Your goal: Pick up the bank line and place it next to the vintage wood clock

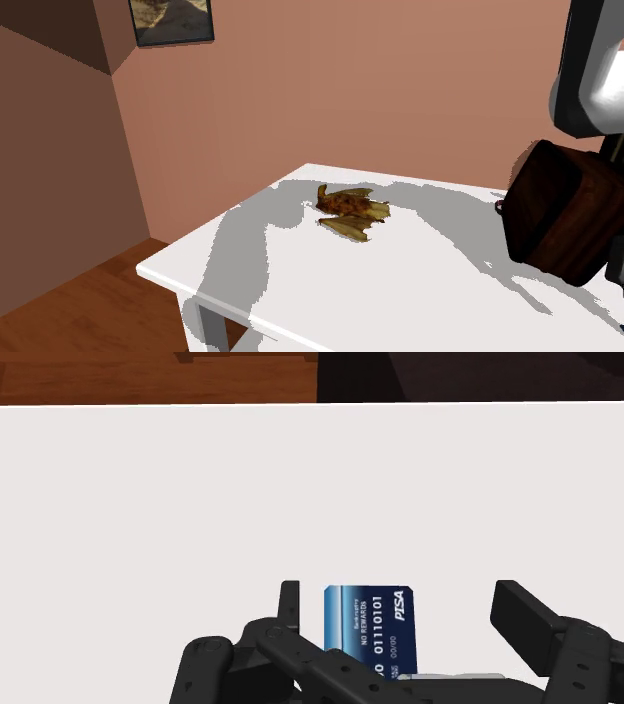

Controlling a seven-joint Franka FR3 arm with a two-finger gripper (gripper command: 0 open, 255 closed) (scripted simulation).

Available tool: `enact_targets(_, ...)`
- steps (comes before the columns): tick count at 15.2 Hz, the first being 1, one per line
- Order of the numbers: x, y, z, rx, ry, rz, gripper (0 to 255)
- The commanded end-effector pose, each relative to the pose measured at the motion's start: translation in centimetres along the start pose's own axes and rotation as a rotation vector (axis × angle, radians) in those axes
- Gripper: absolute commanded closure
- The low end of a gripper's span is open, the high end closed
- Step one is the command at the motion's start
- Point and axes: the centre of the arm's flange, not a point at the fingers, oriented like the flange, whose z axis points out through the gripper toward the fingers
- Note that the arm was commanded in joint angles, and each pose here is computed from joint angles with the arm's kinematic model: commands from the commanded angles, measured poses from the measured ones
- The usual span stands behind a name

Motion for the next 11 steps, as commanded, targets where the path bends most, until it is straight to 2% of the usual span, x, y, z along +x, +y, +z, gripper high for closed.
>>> enact_targets(1,2.0,-1.6,0.2,0.007,-0.053,-0.032,0)
enact_targets(3,2.2,-1.6,-2.2,0.007,-0.053,-0.032,0)
enact_targets(11,2.2,-1.6,-2.2,0.007,-0.053,-0.032,0)
